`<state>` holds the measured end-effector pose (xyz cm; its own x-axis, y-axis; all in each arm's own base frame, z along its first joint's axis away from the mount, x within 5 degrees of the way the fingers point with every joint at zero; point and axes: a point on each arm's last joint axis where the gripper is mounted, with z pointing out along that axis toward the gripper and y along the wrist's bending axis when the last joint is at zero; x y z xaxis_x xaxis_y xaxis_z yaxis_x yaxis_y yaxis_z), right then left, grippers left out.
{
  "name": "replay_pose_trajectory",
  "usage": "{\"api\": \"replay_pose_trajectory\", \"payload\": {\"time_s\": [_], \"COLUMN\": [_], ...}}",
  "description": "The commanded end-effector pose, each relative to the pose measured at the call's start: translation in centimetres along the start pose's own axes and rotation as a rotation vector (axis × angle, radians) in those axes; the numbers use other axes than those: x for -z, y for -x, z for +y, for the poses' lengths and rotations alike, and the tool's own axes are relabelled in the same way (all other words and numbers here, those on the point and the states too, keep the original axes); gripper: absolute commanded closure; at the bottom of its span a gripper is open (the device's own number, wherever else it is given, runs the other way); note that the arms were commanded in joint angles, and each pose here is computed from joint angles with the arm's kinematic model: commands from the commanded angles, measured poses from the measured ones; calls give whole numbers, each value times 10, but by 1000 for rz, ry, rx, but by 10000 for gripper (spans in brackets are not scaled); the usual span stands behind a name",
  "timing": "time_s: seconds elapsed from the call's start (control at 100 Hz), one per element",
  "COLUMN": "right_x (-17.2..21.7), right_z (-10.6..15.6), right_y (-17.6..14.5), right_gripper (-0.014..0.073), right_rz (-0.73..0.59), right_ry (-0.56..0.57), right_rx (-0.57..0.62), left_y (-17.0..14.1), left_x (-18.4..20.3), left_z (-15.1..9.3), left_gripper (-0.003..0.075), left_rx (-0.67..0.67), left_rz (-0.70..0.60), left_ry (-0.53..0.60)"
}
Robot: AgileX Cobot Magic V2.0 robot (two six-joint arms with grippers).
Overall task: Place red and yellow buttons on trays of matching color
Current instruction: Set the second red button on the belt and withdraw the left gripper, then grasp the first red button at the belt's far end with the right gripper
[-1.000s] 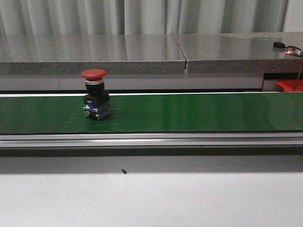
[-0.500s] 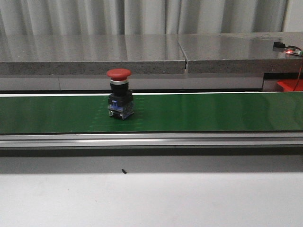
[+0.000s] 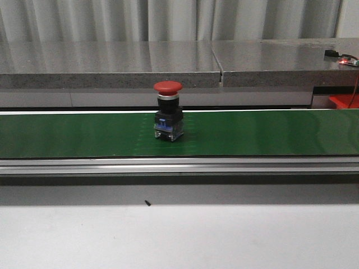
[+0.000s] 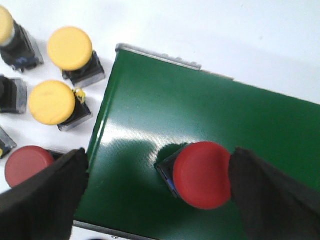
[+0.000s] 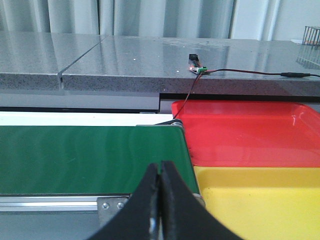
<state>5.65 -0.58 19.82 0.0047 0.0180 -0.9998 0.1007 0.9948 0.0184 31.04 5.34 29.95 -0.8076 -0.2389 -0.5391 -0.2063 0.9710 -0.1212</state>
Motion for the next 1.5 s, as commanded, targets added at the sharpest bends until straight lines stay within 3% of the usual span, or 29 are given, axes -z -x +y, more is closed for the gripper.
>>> {"api": "replay_pose_trajectory", "payload": {"time_s": [0.0,0.11,0.3,0.68,1.12,1.49], "right_x": [2,2,2,2,3,4], "right_z": [0,0,0,0,0,1], "right_y": [13,13,13,13,16,24], "right_gripper": [662,662,662,662,662,662], "right_rz": [-108,-108,-108,-108,-134,-198], "right_ry": [0,0,0,0,1,3], "right_rx": [11,11,11,11,11,8], "left_y": [7,-3,-27,-88,-175,-207], "left_x": [38,58,81,115,138,148], "left_z": [-18,-37,-53,-52,-26,-16], "left_gripper": [232,389,743,741,741,741], "left_rx": [-49,-115,-179,-236,-244,-253], "left_rz": [-151,-188,-218,-273,-399,-438], "left_ry": [-44,-89,-137,-197,-219,-231]}}
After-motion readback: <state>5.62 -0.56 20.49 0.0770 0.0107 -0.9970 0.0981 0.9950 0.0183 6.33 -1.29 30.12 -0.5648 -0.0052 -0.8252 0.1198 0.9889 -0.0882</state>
